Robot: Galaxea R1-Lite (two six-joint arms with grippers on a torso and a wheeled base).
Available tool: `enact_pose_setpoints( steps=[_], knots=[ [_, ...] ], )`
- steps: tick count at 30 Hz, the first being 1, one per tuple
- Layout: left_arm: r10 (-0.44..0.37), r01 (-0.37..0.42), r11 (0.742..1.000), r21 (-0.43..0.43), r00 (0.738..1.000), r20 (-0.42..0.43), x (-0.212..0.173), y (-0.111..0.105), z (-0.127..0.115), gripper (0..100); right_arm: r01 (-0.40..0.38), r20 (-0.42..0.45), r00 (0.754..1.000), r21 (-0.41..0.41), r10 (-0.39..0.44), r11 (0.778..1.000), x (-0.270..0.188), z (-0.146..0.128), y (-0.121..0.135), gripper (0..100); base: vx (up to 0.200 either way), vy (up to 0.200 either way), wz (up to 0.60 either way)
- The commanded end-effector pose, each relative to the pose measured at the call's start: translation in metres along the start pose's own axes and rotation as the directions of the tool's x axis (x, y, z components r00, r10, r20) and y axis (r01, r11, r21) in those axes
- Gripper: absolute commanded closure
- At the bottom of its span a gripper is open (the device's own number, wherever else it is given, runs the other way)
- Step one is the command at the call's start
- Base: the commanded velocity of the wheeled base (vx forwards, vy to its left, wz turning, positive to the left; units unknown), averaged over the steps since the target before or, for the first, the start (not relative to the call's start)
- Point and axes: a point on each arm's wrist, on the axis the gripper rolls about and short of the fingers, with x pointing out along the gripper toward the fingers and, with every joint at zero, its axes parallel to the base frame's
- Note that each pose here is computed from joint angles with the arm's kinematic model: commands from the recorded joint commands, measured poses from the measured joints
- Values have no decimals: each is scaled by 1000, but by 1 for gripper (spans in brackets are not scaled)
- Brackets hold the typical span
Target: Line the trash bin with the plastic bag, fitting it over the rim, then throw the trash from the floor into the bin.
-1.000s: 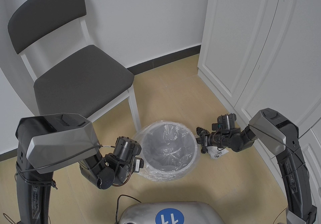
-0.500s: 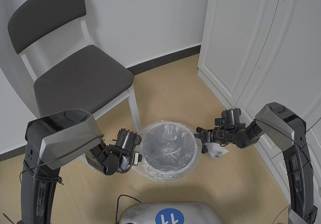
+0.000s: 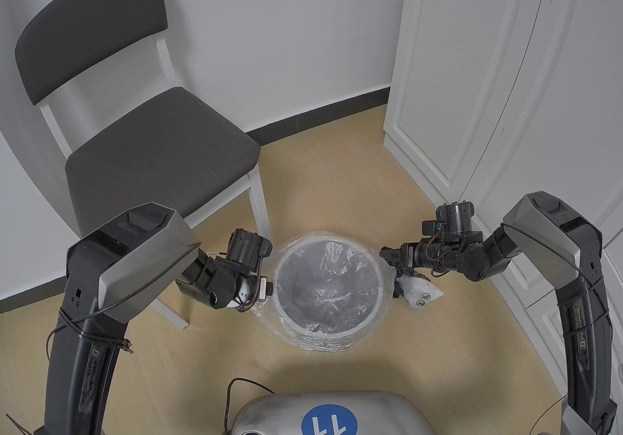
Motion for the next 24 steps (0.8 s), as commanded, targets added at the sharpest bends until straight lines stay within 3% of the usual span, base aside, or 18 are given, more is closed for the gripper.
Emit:
enact_pose_setpoints(
  steps=[1,5,16,24],
  knots=[
    [20,-20,1000,-24,1000,-1,21,4,15,0,0,9,1000,-1,0,1000,-3,4,0,0,0,0,0],
    [42,-42,998,-41,999,4,33,8,27,0,0,9,1000,-3,0,1000,-2,3,0,0,0,0,0],
    [74,-74,997,2,993,-89,30,12,20,0,11,-25,1000,7,-11,1000,10,-11,-7,0,0,0,0],
    [76,-76,997,6,992,-98,30,12,20,0,17,-36,999,14,-17,1000,32,-25,-15,0,0,0,0]
  ],
)
